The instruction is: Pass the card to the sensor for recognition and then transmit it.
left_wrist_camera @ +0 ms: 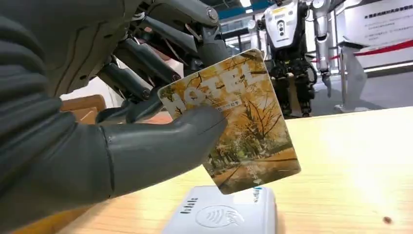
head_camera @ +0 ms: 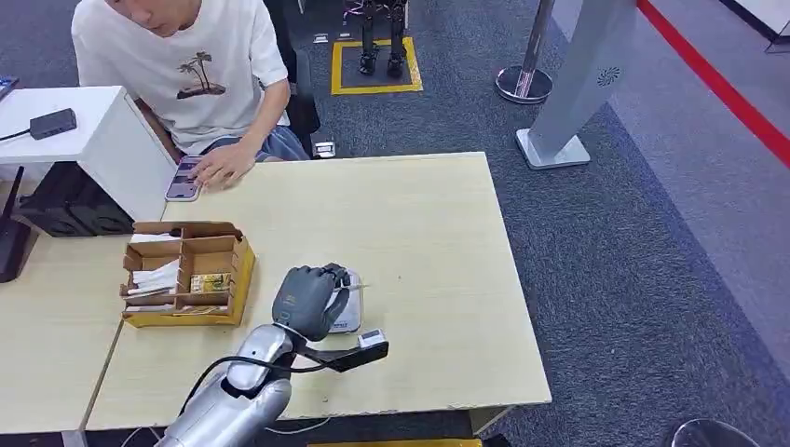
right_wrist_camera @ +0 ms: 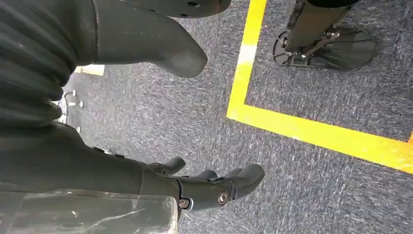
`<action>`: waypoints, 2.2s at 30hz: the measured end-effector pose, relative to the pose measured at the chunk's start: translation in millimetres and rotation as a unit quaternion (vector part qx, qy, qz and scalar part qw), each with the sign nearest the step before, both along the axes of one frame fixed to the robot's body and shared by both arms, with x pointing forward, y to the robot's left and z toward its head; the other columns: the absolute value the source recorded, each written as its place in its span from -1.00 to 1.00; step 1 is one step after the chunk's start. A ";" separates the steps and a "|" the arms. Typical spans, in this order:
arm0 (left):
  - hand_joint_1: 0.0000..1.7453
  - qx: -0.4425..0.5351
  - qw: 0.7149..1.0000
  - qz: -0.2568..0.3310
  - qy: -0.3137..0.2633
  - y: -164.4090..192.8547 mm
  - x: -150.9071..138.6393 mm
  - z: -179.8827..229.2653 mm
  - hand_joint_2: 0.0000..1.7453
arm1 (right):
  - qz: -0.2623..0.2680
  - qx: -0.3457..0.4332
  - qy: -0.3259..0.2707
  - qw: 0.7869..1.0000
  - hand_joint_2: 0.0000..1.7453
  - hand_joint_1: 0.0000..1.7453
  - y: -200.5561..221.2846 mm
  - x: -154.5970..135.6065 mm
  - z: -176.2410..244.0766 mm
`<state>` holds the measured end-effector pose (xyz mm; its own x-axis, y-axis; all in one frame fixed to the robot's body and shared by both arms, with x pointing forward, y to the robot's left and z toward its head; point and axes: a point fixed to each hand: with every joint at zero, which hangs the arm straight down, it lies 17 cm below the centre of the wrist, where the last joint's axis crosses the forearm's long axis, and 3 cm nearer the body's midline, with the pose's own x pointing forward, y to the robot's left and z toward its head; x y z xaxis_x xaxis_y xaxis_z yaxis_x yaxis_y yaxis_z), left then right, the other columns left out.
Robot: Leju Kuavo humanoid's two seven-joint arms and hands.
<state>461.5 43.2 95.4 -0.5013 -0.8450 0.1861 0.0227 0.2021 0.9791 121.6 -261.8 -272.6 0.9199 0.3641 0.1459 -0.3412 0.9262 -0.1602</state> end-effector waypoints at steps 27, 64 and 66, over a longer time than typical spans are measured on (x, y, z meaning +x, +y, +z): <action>1.00 0.083 0.995 0.054 -0.019 63.4 5.0 -27.1 1.00 | -0.022 -0.002 0.001 1.000 1.00 -1.00 -3.9 -8.5 -2.0; 1.00 0.028 0.999 0.042 -0.001 39.6 4.2 -29.5 1.00 | 0.006 0.003 0.001 1.000 1.00 -1.00 1.9 -0.2 0.1; 1.00 0.028 0.999 0.041 0.004 36.7 3.5 -31.4 1.00 | 0.009 0.003 0.001 1.000 1.00 -1.00 3.0 0.6 0.4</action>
